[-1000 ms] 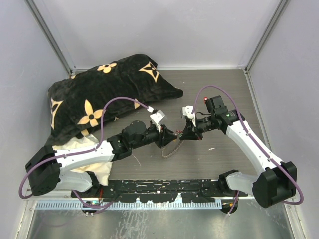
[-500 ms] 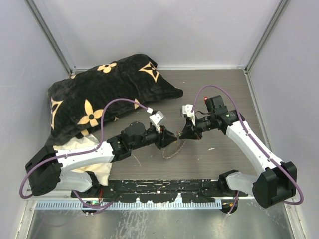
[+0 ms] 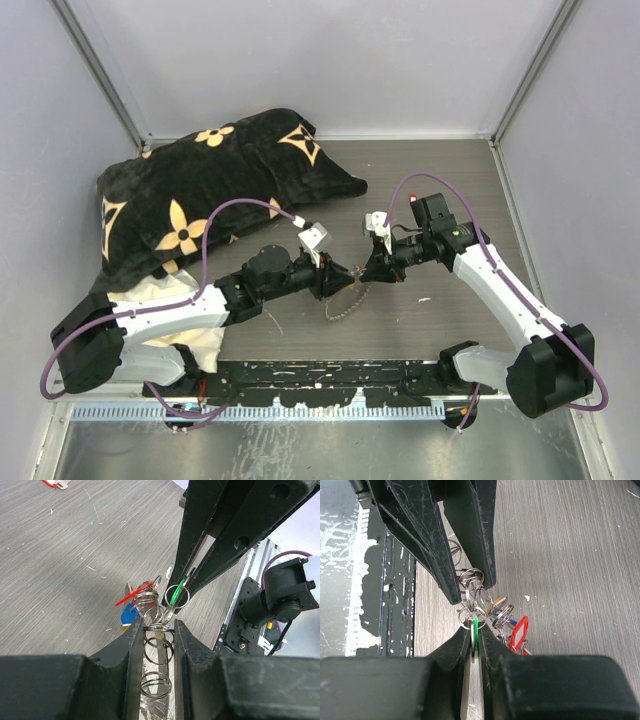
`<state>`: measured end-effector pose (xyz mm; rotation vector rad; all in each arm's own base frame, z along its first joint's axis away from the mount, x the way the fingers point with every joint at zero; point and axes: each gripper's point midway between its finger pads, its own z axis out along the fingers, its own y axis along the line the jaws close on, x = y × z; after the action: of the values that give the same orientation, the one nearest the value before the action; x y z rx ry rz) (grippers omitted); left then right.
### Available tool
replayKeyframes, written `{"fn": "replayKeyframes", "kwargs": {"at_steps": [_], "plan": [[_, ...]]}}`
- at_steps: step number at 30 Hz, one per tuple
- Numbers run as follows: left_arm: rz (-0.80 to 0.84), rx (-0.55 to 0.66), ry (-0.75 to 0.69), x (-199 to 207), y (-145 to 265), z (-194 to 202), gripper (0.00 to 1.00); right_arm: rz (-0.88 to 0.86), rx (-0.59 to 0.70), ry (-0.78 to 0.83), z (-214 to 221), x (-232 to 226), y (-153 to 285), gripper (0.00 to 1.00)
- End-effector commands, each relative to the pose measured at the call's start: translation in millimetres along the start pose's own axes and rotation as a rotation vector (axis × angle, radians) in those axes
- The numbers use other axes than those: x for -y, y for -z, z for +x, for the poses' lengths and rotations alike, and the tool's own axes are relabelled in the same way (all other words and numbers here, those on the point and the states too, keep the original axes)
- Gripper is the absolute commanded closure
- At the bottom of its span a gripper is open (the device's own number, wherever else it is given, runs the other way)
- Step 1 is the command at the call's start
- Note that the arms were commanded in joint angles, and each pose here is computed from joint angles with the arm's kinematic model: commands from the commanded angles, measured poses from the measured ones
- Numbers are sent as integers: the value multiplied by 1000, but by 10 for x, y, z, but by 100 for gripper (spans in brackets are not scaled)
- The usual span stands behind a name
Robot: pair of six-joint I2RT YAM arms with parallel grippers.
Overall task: Remove the keys from the keyring
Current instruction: Remove the key from the keyring.
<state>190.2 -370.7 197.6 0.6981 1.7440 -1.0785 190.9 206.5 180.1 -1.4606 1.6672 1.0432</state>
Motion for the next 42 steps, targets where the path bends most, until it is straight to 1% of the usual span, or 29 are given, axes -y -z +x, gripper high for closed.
{"fn": "replayKeyframes", "kwargs": {"at_steps": [1,8,14,19,27,34,36,39,42], "plan": [[42,93,-18,98,24,-292,100,3,46,53,-145,-34,39,83],[44,89,-21,104,37,-296,100,-1,47,51,-140,-41,33,82],[61,75,-39,132,41,-286,100,-21,68,60,-225,-92,59,72],[88,45,-67,178,55,-264,100,-54,100,76,-339,-163,86,71],[127,24,-74,259,38,-274,100,-69,107,90,-327,-167,32,71],[141,26,-69,293,22,-307,100,-79,49,112,-215,-191,-123,72],[146,26,-67,301,24,-310,100,-76,36,116,-195,-186,-149,74],[149,23,-66,306,27,-301,100,-68,24,121,-184,-175,-167,81],[150,17,-68,305,33,-280,100,-62,23,128,-194,-169,-160,93]]}}
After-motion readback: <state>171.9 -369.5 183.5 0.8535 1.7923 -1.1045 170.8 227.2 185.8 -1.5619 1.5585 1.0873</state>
